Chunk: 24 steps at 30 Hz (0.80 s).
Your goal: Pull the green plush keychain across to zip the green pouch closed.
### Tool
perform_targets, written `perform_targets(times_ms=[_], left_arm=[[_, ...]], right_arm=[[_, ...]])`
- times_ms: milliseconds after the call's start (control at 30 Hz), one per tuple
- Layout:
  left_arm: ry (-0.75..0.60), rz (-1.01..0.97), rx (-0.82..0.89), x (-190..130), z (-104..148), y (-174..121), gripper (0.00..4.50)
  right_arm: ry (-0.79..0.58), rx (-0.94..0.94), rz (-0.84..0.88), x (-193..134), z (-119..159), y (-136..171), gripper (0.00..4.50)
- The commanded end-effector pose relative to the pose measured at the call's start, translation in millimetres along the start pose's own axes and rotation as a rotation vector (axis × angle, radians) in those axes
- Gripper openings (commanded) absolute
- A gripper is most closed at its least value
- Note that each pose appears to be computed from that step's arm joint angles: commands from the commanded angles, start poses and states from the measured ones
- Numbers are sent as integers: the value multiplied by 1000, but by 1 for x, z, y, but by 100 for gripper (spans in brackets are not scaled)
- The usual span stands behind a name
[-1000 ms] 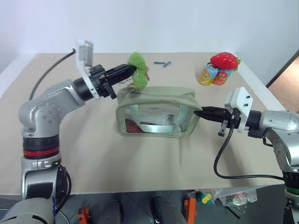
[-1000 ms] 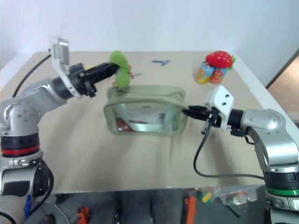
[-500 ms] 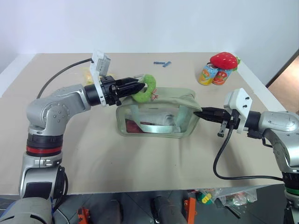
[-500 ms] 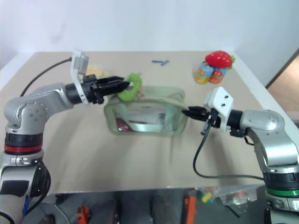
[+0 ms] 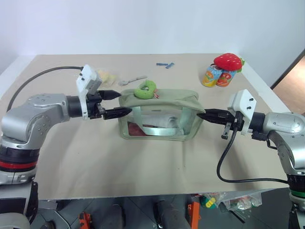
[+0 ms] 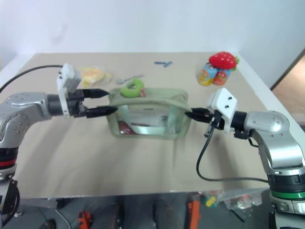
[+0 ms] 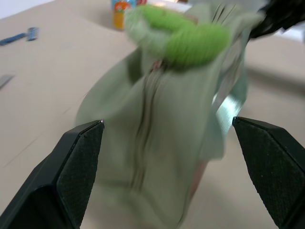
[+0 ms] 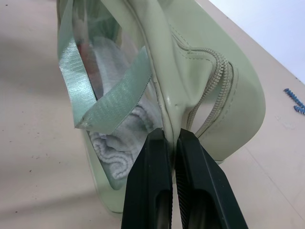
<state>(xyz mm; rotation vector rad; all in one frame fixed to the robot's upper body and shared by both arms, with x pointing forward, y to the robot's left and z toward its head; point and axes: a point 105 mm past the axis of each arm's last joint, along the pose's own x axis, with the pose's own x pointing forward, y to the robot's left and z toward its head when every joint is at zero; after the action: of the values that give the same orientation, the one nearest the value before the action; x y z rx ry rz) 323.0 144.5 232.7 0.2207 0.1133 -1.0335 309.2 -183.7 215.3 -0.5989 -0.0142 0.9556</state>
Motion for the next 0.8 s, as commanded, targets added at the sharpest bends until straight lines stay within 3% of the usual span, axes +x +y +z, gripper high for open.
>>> perform_targets(times_ms=[33, 67, 167, 400, 433, 533, 633, 800], left_arm=[[-57, 10, 99, -5, 8, -7, 448], [-61, 3, 82, -3, 4, -9, 448], [-70, 24, 53, 4, -9, -10, 374], [-87, 71, 42, 14, -24, -8, 129], [-98, 76, 42, 14, -23, -7, 90], [-134, 89, 44, 16, -16, -4, 0], [-145, 83, 48, 19, -13, -3, 0], [-149, 35, 41, 25, -13, -13, 0]], right_arm=[[-17, -40, -3, 0, 9, -3, 0], [-17, -40, -3, 0, 8, -4, 0], [-19, -42, -2, 0, 9, -4, 0], [-24, 3, 20, -1, 11, -4, 0], [-25, 48, 40, -3, 12, -2, 54], [-24, 118, 91, -7, 20, 3, 142], [-5, 133, 119, -10, 28, 4, 249], [-85, 105, 138, -9, 81, -9, 415]])
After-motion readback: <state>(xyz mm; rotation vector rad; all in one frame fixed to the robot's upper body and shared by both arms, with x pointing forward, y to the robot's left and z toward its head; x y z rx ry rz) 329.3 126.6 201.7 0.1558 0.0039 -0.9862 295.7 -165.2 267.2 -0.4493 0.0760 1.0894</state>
